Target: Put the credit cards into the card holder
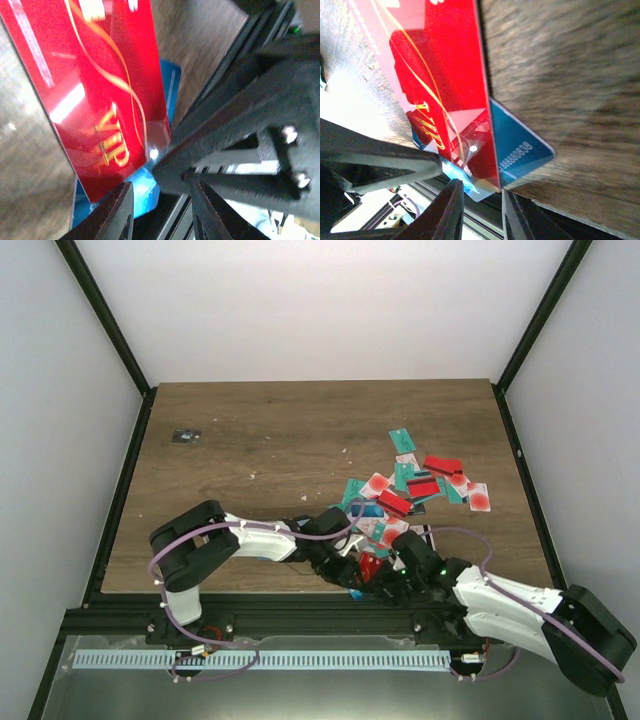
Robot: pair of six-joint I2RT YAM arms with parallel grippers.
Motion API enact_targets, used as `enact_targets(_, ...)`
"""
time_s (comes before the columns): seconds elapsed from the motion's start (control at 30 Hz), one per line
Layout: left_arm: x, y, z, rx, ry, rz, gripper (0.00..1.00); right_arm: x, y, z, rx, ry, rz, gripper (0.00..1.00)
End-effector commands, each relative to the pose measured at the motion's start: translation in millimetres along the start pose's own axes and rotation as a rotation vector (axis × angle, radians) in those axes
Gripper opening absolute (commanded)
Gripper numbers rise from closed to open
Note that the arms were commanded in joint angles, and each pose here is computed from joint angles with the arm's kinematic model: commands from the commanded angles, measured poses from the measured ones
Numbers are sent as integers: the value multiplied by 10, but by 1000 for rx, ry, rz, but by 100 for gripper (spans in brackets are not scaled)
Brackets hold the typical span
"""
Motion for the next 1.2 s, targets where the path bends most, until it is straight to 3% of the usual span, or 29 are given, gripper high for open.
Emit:
enact_targets(0.0,-175,-332,-91,14,-75,148,34,45,143,79,-78,46,-112,23)
enact_targets(0.23,-124,-275,-157,5,-83,122,33,94,113,184,-53,83,-104,23)
enact_targets(0.43,151,-19,-360,-49,-9,47,34,116,54,31,-55,-35,-69,29)
enact_targets(0.57,260,47,-293,-52,117,28,35,146,24,-76,-47,-80,-63,37)
enact_targets(0.7,266,131,-149,-71,272,14,35,111,17,-105,-38,-40,-43,40)
enact_targets(0.87,141,168,18,-65,347,53,35,61,34,-73,-20,-3,-32,41)
enact_targets(1.17,-63,12,136,-22,312,141,35,-15,56,-57,-19,38,-11,41)
Point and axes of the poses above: each gripper's point midway between its finger pads, its own x axis back along the fingers, its own z axis along the line the jaws close on, y = z × x, the point moved 7 cm from there along x, back along the fingers, and after that the axes turned 8 degrees about -x, right-handed, at the moved point
